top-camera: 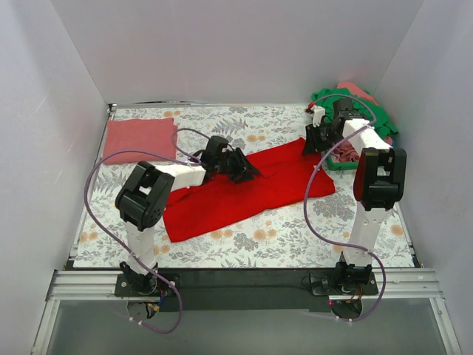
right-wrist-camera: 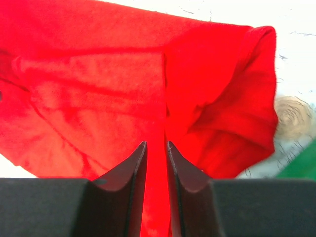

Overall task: Fold and stack the t-shirts
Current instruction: Fold the tshirt

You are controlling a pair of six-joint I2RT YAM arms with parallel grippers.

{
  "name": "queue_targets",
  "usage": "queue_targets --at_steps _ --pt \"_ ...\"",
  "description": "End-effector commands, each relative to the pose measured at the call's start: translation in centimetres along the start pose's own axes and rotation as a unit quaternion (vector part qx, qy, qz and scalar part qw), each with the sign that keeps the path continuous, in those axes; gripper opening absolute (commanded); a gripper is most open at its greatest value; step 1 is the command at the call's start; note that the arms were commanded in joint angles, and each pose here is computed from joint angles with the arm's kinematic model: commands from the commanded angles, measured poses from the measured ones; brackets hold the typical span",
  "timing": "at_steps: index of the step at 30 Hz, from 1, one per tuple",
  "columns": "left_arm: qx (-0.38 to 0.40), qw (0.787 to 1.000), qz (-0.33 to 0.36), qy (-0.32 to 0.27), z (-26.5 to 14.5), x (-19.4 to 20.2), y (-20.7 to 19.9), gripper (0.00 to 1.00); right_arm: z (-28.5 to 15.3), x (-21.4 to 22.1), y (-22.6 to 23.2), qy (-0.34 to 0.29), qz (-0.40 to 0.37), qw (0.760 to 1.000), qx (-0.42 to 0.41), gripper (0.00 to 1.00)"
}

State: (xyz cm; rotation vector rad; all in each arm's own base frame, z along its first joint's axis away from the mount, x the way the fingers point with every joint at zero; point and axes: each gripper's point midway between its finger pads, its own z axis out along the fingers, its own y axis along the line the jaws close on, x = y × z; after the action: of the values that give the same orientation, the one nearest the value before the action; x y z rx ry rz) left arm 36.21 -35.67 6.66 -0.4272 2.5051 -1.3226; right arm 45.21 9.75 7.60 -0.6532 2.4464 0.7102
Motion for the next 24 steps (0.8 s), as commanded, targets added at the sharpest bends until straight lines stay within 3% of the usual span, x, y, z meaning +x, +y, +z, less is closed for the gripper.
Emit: queue_targets --at_steps 1,7,10,12,13,15,18,24 --pt "0.022 0.995 0.09 -0.034 -3.5 -1.2 -3.5 0.36 -3.5 -1.8 1.2 -0.023 -0.047 0.998 0.016 0.29" --pt "-0.004 0.984 0.174 -0.038 -3.3 -4.5 -4.5 0.38 -5.8 -1.1 6.8 -0.041 -0.116 0.988 -0.092 0.31" --pt "0.002 0.966 0.257 -0.026 -2.7 -7.0 -6.2 0.39 -6.8 0.0 9.2 -0.06 -0.146 0.98 -0.124 0.32" --pt "-0.036 0.949 0.313 0.012 -0.8 -7.4 -3.3 0.4 -7.1 1.1 10.1 -0.065 -0.158 0.976 -0.138 0.33" --pt "-0.027 0.937 0.348 0.0 -0.5 -9.0 -5.2 0.4 -7.7 1.0 10.7 -0.072 -0.17 0.973 -0.137 0.34" --pt "-0.058 0.918 0.391 0.019 1.1 -9.9 -2.9 0.41 -8.0 1.3 11.3 -0.079 -0.184 0.969 -0.143 0.35" --pt "-0.064 0.893 0.445 0.014 2.4 -11.7 -2.7 0.42 -8.3 2.0 11.7 -0.082 -0.199 0.966 -0.142 0.39" --pt "-0.049 0.886 0.461 0.018 5.0 -13.3 -1.9 0.45 -9.1 2.9 11.6 -0.092 -0.2 0.966 -0.138 0.41"
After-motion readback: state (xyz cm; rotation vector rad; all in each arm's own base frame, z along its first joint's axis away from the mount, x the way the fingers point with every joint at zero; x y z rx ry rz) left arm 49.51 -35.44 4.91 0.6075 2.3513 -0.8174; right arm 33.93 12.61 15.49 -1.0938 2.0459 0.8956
